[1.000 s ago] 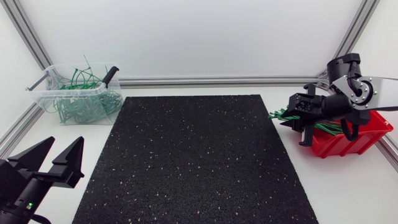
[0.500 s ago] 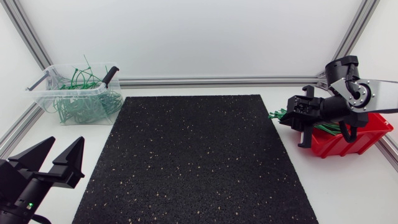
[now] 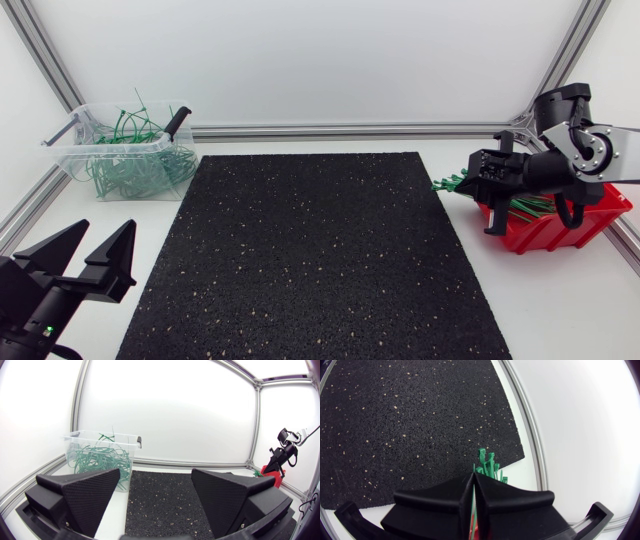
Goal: Take a green cable tie from the red box, thread the tail through the head to close it, then place it in the transparent bin on the left.
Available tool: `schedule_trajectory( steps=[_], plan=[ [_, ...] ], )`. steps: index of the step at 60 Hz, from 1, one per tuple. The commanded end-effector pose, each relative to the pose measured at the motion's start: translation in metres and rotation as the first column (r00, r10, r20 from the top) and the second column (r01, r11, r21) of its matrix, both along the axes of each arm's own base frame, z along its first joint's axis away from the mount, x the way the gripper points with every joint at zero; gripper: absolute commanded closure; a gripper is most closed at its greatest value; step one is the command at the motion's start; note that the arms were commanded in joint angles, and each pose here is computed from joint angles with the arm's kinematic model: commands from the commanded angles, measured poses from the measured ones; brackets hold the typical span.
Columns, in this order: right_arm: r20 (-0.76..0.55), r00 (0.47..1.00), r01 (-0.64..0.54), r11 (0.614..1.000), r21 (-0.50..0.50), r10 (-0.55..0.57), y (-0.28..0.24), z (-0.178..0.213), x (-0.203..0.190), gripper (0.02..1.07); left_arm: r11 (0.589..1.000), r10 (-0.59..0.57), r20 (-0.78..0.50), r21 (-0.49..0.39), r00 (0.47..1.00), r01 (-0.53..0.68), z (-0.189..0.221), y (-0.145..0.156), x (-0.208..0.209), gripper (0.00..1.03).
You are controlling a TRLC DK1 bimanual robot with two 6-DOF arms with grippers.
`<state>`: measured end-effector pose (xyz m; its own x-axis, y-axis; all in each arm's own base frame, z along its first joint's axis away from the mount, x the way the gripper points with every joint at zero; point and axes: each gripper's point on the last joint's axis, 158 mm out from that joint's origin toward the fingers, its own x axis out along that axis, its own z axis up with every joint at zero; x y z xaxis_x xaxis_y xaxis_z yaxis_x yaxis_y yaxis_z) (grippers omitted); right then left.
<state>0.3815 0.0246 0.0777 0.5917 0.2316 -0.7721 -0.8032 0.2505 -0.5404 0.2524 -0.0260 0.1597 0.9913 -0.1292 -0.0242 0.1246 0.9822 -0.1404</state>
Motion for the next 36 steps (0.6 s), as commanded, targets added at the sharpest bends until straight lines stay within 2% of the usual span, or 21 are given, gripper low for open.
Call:
schedule_trajectory(
  steps=[1,11,21,36],
  plan=[
    [0.033,0.999,-0.017,1.000,-0.012,0.018,0.001,0.012,-0.009,1.01,1.000,-0.014,-0.057,-0.011,0.998,0.014,-0.024,-0.004,0.001,0.04],
    [0.095,0.995,-0.020,1.000,-0.010,0.021,0.003,0.041,-0.020,1.01,1.000,-0.016,-0.058,-0.012,0.998,0.015,-0.024,-0.004,0.001,0.04],
    [0.181,0.983,-0.016,0.999,0.048,0.007,0.008,0.086,-0.031,1.01,1.000,-0.014,-0.057,-0.011,0.998,0.014,-0.024,-0.004,0.001,0.04],
    [0.250,0.967,-0.013,0.970,0.243,-0.049,0.029,0.165,-0.055,1.01,1.000,-0.018,-0.059,-0.011,0.998,0.017,-0.024,-0.004,0.001,0.04]
  ],
)
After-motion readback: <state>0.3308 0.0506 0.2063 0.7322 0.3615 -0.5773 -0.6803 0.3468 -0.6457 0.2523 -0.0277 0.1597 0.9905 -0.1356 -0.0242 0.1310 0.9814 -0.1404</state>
